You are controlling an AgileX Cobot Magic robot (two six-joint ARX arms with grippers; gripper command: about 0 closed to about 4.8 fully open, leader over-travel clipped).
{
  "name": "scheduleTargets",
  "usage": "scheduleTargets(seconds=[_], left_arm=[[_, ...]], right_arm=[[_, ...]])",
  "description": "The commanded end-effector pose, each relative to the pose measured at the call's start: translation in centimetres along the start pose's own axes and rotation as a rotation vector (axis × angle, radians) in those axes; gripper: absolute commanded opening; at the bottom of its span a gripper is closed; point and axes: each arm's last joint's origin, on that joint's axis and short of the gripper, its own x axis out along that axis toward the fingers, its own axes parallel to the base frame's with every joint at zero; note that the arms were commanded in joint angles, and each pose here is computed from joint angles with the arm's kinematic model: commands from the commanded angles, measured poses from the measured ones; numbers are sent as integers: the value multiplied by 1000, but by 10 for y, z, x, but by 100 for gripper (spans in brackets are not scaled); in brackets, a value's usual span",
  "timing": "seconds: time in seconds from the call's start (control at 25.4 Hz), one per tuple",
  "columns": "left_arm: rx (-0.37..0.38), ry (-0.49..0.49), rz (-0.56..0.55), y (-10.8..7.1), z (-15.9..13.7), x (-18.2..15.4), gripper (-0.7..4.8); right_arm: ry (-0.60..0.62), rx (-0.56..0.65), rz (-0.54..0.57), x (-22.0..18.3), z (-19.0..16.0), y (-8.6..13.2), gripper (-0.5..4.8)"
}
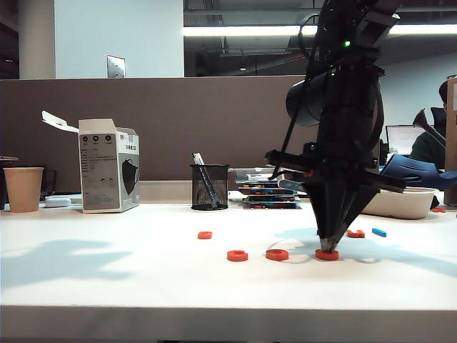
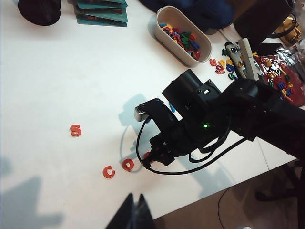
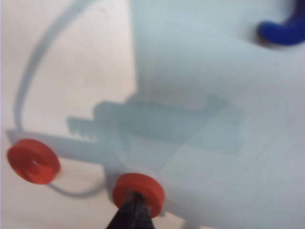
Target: Select the appropriate letters from the row of letter magnets placed on the table to arrange into the word "cool".
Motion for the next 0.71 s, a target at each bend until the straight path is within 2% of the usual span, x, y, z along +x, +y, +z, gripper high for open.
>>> scheduleTargets(seconds=[0.04,0.55,0.71], left_arm=[[6,-14,-5,-1,1,-3,-4],[6,-14,-5,-1,1,-3,-4],[6,-14,-6,-1,1,-3,-4]], right_arm=[[-12,-1,9,3,2,1,-2],[-46,-29,9,-26,-12,5,-2],[-194,-27,-180,-39,-5,-4,-1]])
